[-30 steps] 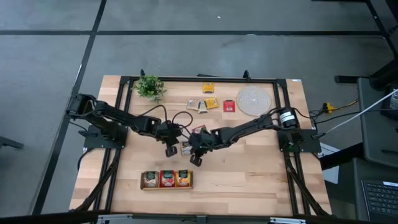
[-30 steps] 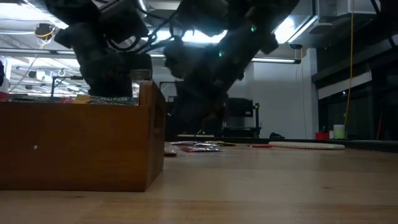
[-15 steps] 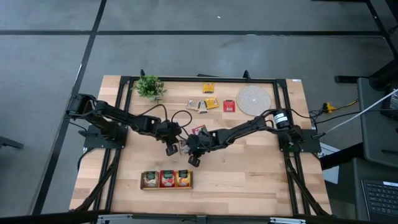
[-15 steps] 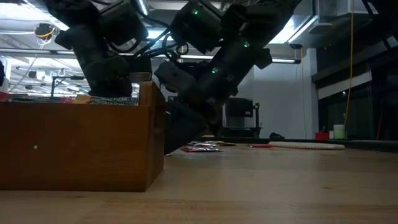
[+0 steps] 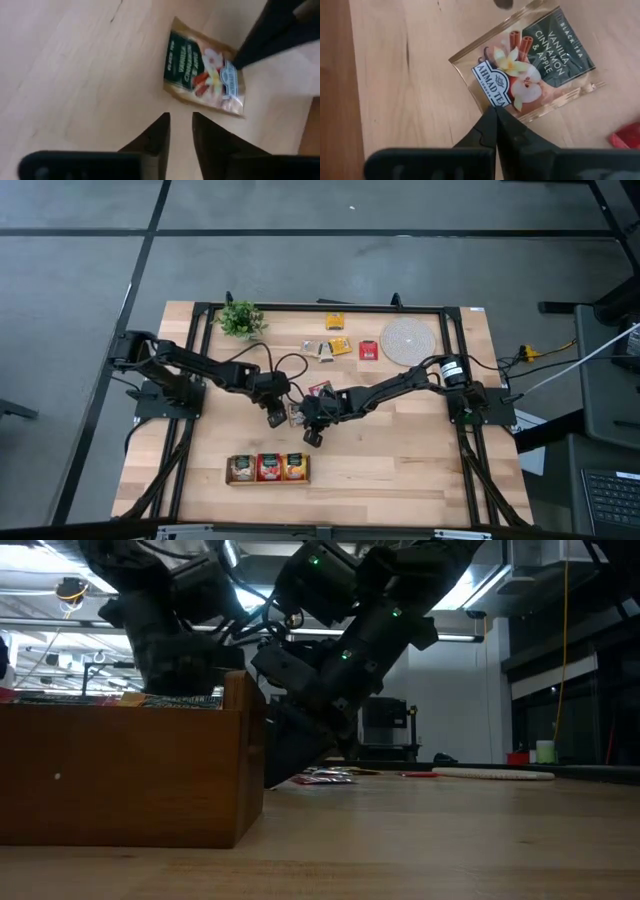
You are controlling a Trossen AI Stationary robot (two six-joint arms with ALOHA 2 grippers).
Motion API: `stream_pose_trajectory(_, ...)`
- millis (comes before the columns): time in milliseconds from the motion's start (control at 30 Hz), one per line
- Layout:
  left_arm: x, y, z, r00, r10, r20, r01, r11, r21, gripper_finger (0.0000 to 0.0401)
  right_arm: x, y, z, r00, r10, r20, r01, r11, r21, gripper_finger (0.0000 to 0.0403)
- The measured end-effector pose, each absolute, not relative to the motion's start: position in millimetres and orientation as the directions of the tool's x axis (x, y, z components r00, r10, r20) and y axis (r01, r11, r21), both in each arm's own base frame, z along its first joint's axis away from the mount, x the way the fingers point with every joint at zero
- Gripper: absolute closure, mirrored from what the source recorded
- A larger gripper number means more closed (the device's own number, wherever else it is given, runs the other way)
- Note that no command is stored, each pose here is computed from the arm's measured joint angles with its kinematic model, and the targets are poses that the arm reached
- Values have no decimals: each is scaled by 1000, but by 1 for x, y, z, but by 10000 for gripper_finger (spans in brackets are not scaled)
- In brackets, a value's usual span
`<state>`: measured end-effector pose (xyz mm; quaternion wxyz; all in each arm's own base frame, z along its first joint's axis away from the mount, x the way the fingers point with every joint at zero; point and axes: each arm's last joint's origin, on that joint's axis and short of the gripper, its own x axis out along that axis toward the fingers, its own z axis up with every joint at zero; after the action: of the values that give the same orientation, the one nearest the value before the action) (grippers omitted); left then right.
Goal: Pick & Place Tea
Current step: Put the brown tea bag into the left section of the wooden organizer
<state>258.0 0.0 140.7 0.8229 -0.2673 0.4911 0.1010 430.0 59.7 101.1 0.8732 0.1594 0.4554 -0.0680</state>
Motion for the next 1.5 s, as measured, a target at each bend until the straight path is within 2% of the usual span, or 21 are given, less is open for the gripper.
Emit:
stream_pose_trajectory(300, 265, 0, 139, 537, -90, -839, -429, 828, -363, 239, 430, 60, 101, 579, 28, -815, 261, 941, 217, 397)
stream_pose_trajectory(500, 268, 1, 141, 570, -71, -818, -448, 808, -382, 220, 430, 60, 101, 579, 28, -815, 259, 941, 217, 397)
stream_pose_trajectory(667, 268, 1, 140, 572, -48, -819, -460, 808, -368, 248, 430, 60, 101, 579, 26, -815, 261, 941, 215, 397)
stream_pose_trajectory(933, 272, 0, 128, 546, -57, -836, -475, 801, -365, 353, 430, 59, 101, 580, 14, -814, 266, 942, 206, 397)
stream_pose_trajectory(1067, 272, 0, 124, 530, -70, -845, -476, 800, -365, 392, 430, 59, 101, 582, -5, -813, 275, 942, 192, 397)
stream_pose_trajectory(1500, 270, 0, 123, 509, -71, -858, -420, 850, -319, 398, 430, 58, 101, 584, -17, -812, 268, 948, 173, 397)
